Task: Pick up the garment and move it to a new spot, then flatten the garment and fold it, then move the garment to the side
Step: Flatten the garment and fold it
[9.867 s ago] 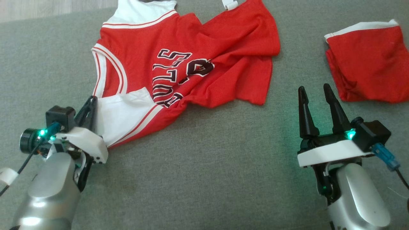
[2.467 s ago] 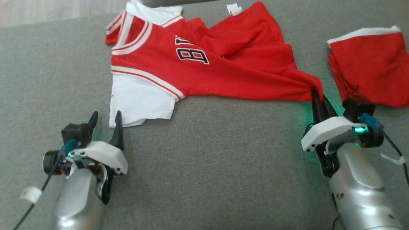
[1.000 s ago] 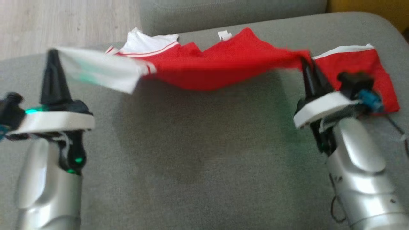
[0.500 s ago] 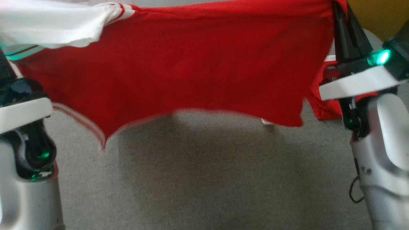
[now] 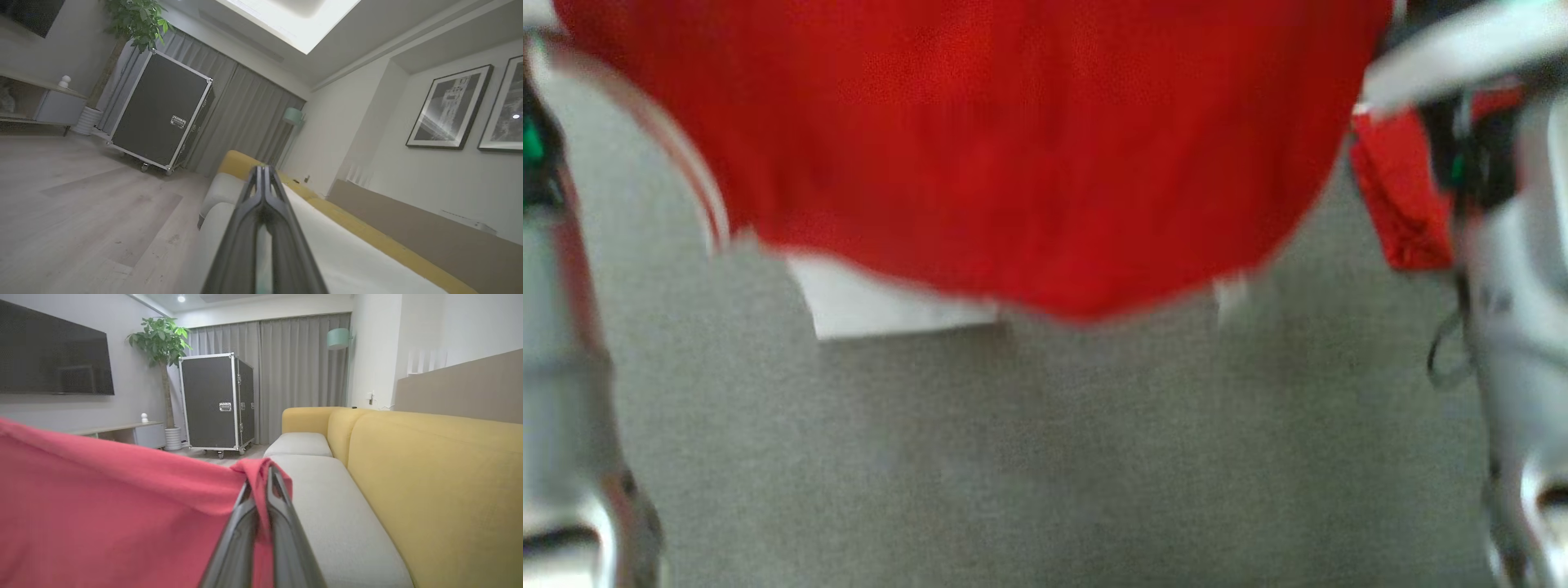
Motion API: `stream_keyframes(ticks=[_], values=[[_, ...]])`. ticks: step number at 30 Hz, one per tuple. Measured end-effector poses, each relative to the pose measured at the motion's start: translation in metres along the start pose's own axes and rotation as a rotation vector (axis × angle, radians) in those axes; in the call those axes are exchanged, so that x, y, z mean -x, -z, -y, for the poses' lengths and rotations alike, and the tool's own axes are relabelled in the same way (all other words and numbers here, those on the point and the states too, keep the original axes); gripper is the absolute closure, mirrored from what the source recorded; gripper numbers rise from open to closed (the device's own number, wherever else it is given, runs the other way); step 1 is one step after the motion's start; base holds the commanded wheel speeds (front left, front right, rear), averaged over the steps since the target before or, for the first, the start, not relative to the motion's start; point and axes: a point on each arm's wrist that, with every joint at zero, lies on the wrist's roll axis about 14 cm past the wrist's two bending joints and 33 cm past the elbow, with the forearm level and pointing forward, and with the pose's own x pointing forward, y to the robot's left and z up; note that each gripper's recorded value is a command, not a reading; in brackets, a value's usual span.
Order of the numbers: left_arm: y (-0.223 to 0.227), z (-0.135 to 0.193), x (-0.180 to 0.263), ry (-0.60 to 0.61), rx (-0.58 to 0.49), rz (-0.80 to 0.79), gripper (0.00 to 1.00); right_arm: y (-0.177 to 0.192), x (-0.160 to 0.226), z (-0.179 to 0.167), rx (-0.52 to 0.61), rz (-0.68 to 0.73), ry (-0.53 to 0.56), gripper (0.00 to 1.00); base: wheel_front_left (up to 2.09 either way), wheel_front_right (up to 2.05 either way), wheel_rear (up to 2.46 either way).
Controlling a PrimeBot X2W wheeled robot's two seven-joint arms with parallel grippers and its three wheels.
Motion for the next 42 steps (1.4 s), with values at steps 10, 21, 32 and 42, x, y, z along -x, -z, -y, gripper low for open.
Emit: stream_keyframes(ticks=[10, 21, 32, 42], values=[[0.016, -0.041, -0.096, -0.049, -0.103, 0.056, 1.00, -0.012, -0.104, 0.023, 0.041, 0.133, 0.021, 1.00, 0.00, 0.00, 0.00], [0.105, -0.090, -0.054, -0.122, -0.114, -0.183, 1.00, 0.098, -0.086, 0.014, 0.021, -0.143, 0.013, 1.00, 0.00, 0.00, 0.00], [0.204, -0.130, 0.107, -0.235, -0.063, -0.606, 1.00, 0.216, 0.029, 0.006, 0.027, -0.687, -0.032, 1.00, 0.00, 0.00, 0.00], [0.190, -0.116, 0.180, -0.199, -0.004, -0.761, 1.00, 0.209, 0.079, -0.003, 0.053, -0.800, -0.107, 1.00, 0.00, 0.00, 0.00]])
